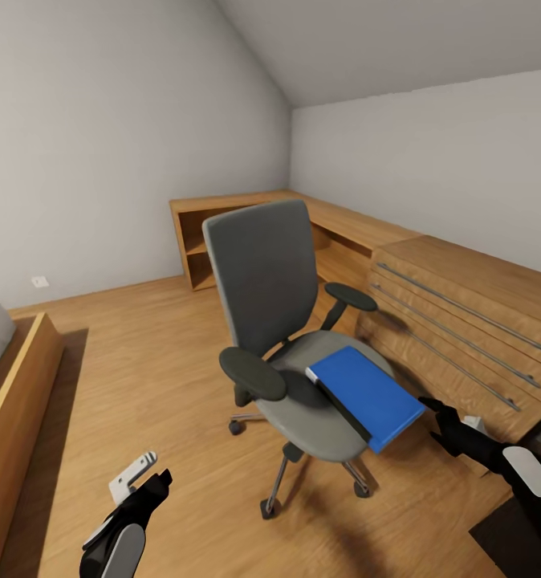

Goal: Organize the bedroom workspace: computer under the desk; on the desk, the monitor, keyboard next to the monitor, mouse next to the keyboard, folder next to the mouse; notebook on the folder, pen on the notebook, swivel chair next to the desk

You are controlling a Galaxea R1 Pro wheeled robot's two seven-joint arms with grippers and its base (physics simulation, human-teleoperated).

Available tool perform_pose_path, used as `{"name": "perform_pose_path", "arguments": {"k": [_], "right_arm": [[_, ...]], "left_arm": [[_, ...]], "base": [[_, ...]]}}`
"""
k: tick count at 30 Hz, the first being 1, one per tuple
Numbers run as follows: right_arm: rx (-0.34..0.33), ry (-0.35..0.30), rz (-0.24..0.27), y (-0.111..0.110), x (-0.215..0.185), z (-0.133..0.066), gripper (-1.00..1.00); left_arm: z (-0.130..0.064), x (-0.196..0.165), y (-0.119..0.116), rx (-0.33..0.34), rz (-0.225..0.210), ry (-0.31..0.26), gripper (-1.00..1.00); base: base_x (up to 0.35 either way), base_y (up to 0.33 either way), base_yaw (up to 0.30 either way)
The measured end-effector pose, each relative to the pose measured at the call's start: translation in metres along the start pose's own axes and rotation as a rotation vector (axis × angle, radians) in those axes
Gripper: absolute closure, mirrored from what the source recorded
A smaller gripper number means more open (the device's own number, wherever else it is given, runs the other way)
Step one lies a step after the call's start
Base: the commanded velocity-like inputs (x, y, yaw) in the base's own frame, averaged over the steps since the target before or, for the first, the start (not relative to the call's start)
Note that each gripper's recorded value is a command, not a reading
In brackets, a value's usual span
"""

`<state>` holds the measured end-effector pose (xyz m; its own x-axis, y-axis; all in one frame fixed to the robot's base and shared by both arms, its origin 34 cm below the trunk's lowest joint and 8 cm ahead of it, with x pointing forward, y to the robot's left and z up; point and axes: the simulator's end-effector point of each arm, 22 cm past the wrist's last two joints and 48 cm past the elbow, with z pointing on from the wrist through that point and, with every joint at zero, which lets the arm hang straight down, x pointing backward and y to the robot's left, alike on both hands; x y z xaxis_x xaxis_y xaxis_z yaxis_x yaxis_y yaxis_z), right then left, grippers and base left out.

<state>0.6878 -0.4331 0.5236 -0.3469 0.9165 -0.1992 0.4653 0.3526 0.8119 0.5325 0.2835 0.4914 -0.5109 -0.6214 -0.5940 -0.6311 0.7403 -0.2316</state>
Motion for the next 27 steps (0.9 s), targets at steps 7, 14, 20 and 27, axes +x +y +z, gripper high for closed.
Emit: {"name": "perform_pose_path", "arguments": {"k": [7, 14, 20, 27], "right_arm": [[0.0, 0.001, 0.001, 0.0, 0.001, 0.0, -1.0], [0.0, 0.002, 0.0, 0.0, 0.001, 0.001, -1.0], [-0.003, 0.004, 0.0, 0.001, 0.002, 0.001, 1.0], [-0.001, 0.03, -0.026, 0.002, 0.012, 0.004, 1.0]], "left_arm": [[0.0, 0.001, -0.001, 0.002, -0.002, 0.001, -1.0], [0.002, 0.004, 0.001, -0.004, 0.0, 0.009, -1.0], [0.002, 0.005, 0.002, -0.007, 0.001, 0.011, -1.0], [0.002, 0.006, 0.002, -0.007, 0.0, 0.012, -1.0]], "base": [[0.101, 0.07, 0.0], [0.007, 0.005, 0.0], [0.0, 0.0, 0.0], [0.0, 0.0, 0.0]]}}
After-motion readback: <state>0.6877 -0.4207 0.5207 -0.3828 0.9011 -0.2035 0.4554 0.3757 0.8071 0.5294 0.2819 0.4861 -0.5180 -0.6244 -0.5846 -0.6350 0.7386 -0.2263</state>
